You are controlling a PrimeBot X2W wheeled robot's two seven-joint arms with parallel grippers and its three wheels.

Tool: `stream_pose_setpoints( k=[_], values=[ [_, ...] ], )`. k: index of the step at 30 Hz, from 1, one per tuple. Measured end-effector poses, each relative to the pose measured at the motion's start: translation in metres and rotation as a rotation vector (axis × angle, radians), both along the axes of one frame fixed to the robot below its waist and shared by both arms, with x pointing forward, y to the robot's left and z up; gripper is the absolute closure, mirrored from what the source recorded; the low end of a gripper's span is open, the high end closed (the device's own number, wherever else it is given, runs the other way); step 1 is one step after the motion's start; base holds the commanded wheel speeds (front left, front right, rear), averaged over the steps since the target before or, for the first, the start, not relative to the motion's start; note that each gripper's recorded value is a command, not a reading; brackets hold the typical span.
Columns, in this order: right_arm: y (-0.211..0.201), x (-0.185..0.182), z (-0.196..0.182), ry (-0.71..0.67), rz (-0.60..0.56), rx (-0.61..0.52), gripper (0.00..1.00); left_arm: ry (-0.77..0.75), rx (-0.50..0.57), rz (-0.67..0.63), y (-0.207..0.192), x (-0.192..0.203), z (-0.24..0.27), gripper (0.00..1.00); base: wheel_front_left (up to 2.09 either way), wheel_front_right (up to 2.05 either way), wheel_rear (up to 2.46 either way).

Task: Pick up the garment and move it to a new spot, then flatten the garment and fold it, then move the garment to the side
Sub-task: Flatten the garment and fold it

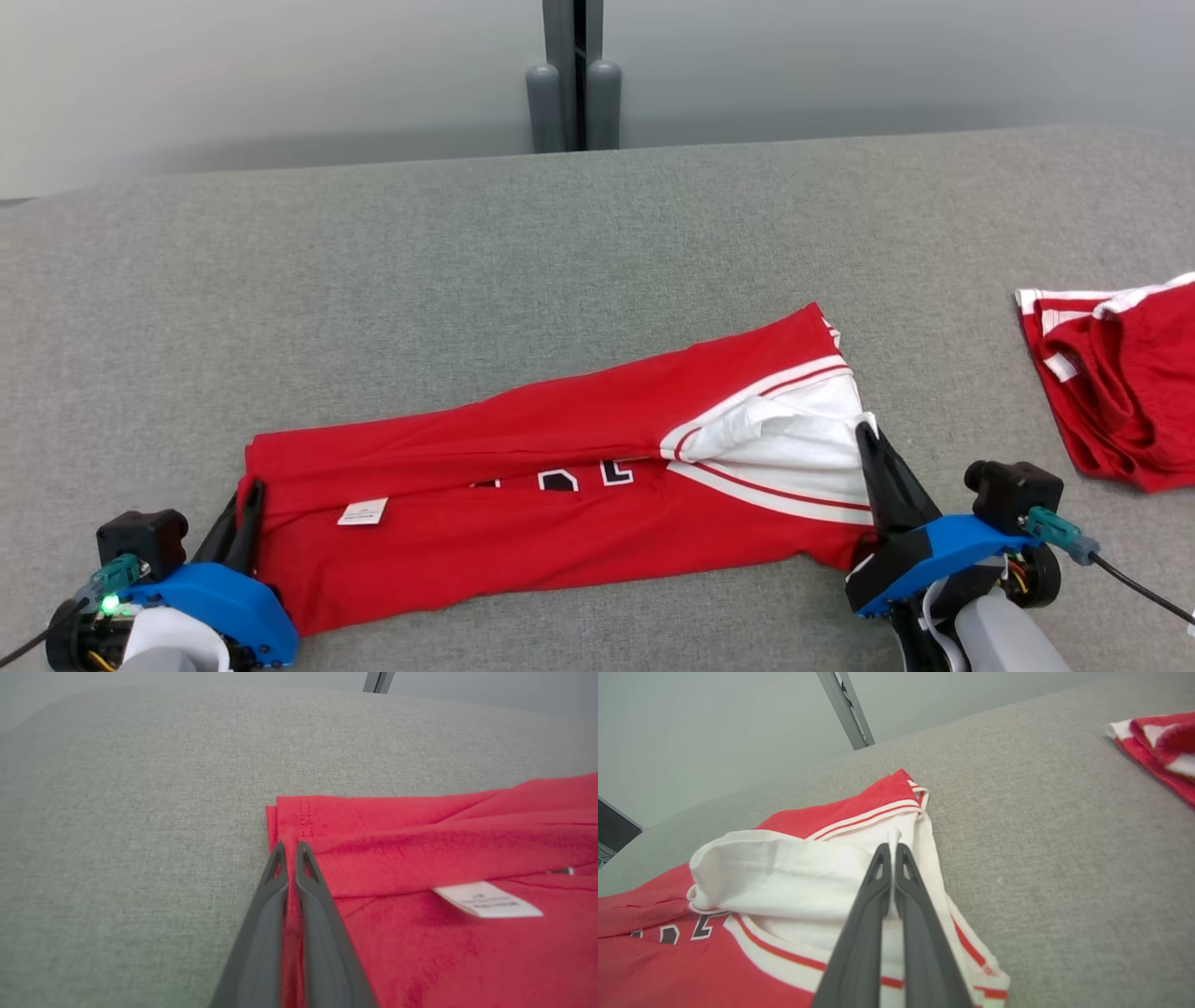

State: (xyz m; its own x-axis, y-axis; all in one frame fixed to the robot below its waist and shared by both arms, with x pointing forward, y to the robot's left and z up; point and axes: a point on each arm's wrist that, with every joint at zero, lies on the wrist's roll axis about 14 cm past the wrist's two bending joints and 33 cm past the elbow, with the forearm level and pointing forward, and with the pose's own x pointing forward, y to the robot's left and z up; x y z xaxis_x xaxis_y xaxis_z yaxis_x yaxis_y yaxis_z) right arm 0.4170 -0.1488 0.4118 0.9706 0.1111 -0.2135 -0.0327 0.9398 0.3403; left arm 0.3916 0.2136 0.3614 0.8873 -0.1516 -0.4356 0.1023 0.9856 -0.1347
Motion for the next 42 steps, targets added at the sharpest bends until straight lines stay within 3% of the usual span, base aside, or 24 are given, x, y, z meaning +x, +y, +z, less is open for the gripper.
stream_pose_setpoints(
  k=[1,2,3,4,10,18,24,25,26,27,30,34,38,42],
  values=[
    [0.0,0.0,0.0,0.003,-0.001,0.003,0.82,-0.005,-0.006,0.013,0.001,-0.001,0.001,0.81,0.0,0.0,0.0],
    [-0.001,0.0,0.001,-0.001,-0.008,0.008,0.28,-0.014,-0.008,0.024,0.003,-0.002,0.003,0.53,0.0,0.0,0.0],
    [-0.002,0.001,0.003,-0.007,-0.01,0.006,0.0,-0.023,-0.005,0.038,0.005,-0.003,0.005,0.04,0.0,0.0,0.0],
    [-0.003,0.002,0.005,-0.014,-0.01,0.0,0.0,-0.03,-0.003,0.047,0.006,-0.005,0.007,0.0,0.0,0.0,0.0],
    [-0.003,0.007,0.005,-0.013,-0.008,-0.026,0.0,-0.045,-0.027,0.12,0.005,-0.029,0.006,0.0,0.0,0.0,0.0],
    [0.0,0.016,-0.027,0.107,0.03,-0.115,0.0,-0.051,-0.042,0.164,0.005,-0.043,0.005,0.0,0.0,0.0,0.0],
    [0.018,0.018,-0.052,0.23,0.092,-0.108,0.0,-0.055,-0.036,0.191,0.011,-0.048,0.006,0.0,0.0,0.0,0.0],
    [0.025,0.018,-0.053,0.24,0.11,-0.084,0.41,-0.057,-0.035,0.192,0.011,-0.047,0.006,0.0,0.0,0.0,0.0],
    [0.031,0.016,-0.053,0.249,0.13,-0.073,0.65,-0.06,-0.036,0.193,0.01,-0.047,0.007,0.0,0.0,0.0,0.0],
    [0.037,0.015,-0.052,0.249,0.136,-0.048,1.0,-0.063,-0.034,0.192,0.01,-0.046,0.007,0.0,0.0,0.0,0.0],
    [0.053,0.009,-0.049,0.245,0.168,-0.004,1.0,-0.071,-0.036,0.181,0.006,-0.043,0.009,0.0,0.0,0.0,0.0],
    [0.045,0.009,-0.044,0.216,0.118,0.019,1.0,-0.079,-0.05,0.136,-0.009,-0.038,0.011,0.0,0.0,0.0,0.0],
    [0.013,0.013,-0.037,0.191,0.022,0.001,1.0,-0.085,-0.062,0.088,-0.026,-0.034,0.012,0.0,0.0,0.0,0.0],
    [-0.03,0.027,-0.002,0.064,-0.085,-0.035,1.0,-0.09,-0.077,0.04,-0.043,-0.029,0.013,0.0,0.0,0.0,0.0]
  ],
)
